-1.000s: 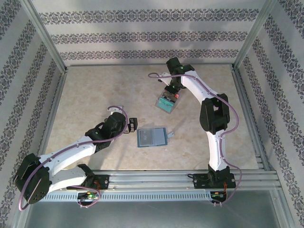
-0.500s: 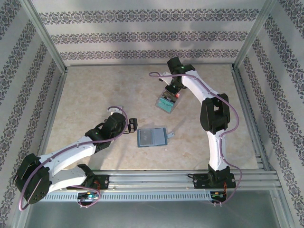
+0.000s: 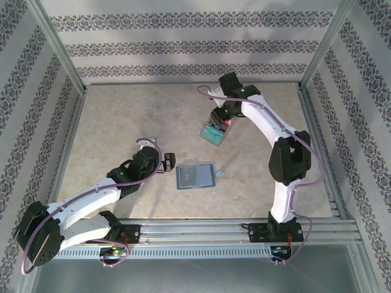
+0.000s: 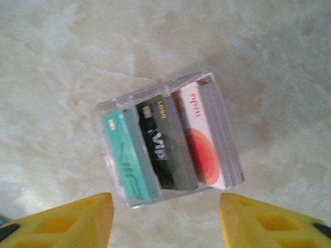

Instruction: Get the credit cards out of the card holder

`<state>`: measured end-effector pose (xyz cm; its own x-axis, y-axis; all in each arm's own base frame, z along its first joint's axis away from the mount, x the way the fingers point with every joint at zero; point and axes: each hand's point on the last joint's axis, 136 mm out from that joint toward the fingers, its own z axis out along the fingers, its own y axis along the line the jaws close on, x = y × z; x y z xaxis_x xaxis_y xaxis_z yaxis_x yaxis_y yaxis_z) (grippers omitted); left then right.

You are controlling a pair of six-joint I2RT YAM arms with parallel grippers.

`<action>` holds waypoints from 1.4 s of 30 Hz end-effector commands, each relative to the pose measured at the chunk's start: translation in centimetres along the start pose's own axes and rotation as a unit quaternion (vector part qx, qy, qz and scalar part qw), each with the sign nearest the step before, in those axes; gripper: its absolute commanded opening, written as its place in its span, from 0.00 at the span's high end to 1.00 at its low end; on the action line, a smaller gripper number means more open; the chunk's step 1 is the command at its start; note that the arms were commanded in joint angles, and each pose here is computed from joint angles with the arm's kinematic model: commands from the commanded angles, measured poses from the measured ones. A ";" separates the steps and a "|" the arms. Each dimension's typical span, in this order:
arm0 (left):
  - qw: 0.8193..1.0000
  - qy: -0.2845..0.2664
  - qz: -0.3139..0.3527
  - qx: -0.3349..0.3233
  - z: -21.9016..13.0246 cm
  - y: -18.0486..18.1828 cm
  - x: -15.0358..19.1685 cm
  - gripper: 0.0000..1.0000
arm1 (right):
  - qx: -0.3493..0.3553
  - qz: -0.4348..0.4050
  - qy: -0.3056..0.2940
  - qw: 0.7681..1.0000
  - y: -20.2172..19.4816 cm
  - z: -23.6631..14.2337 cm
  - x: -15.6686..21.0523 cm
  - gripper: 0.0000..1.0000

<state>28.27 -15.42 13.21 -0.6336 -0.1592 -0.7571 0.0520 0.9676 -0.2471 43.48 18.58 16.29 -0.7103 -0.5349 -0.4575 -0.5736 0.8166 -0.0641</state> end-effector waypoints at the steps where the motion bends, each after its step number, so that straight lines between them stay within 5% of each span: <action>1: 1.000 -0.005 -0.015 -0.017 -0.1 1.2 -0.1 0.01 | -0.024 0.070 -0.028 0.997 2.1 -1.4 0.2 0.37; 12: 0.996 -0.023 -0.067 -0.061 0.1 3.7 0.4 0.01 | -0.038 0.116 -0.026 0.992 10.7 -1.2 5.1 0.30; 25: 0.982 -0.001 -0.159 -0.104 0.6 7.8 2.3 0.01 | -0.022 0.121 0.052 0.991 20.1 2.1 10.8 0.37; 42: 0.977 0.009 -0.189 -0.100 1.1 8.8 3.3 0.01 | -0.037 0.107 0.098 0.989 25.2 5.7 12.7 0.35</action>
<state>27.36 -7.94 7.84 -0.6113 -0.4829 -0.6270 -0.3245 0.8756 -0.3579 22.19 32.87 3.63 -0.8745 -0.4053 -0.2664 -0.4385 0.8954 0.0769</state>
